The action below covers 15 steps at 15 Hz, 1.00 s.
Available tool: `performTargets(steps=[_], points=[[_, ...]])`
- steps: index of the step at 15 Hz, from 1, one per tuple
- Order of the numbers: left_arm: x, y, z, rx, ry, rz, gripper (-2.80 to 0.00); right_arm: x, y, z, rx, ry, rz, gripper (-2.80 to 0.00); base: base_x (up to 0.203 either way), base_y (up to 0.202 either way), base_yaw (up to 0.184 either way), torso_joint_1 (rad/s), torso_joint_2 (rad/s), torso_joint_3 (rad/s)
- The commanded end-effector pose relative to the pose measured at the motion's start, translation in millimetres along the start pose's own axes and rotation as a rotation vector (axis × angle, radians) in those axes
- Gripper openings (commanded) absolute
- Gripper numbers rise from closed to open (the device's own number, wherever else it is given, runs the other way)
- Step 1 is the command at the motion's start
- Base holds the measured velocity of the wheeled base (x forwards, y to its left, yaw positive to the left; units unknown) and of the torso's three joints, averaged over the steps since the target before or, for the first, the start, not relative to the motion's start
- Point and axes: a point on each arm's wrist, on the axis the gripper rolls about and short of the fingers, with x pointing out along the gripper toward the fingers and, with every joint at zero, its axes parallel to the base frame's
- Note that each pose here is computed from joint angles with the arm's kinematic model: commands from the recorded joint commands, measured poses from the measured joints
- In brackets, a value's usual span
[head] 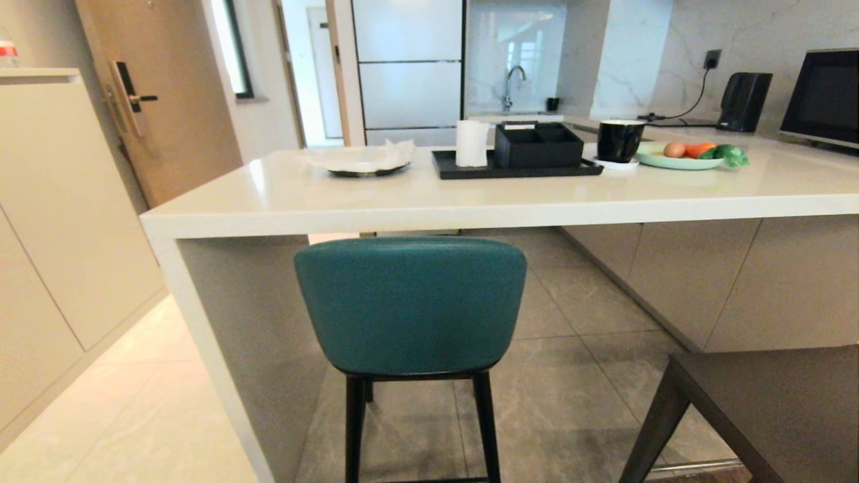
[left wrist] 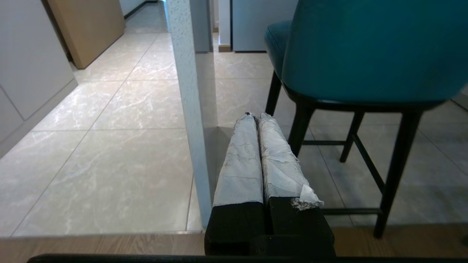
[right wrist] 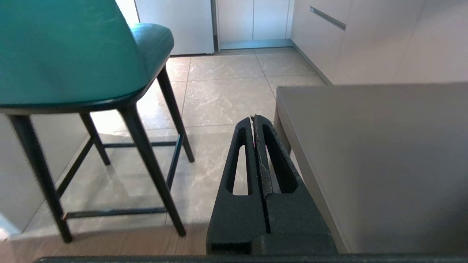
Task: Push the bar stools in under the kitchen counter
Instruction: Pull the blue chair out from under the dining table
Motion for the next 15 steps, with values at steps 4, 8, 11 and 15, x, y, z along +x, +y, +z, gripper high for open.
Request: performTargets(steps=[4,8,11,15], points=[[0.1,0.0,0.0,0.000,0.001,-0.001,-2.80,0.0,0.0,0.0,0.000,0.001,0.000,-2.80,0.160,0.000,0.002,0.005,0.00,0.002],[0.1,-0.1,0.1,0.001,0.000,0.000,-2.80,0.0,-0.1,0.1,0.003,0.000,-0.003,-2.80,0.000,0.000,0.000,0.000,0.00,0.000],[0.1,-0.1,0.1,0.001,0.000,0.000,-2.80,0.0,-0.1,0.1,0.006,0.000,-0.003,-2.80,0.000,0.000,0.000,0.000,0.00,0.000],[0.1,-0.1,0.1,0.001,0.000,0.000,-2.80,0.0,-0.1,0.1,0.006,0.000,-0.003,-2.80,0.000,0.000,0.000,0.000,0.00,0.000]])
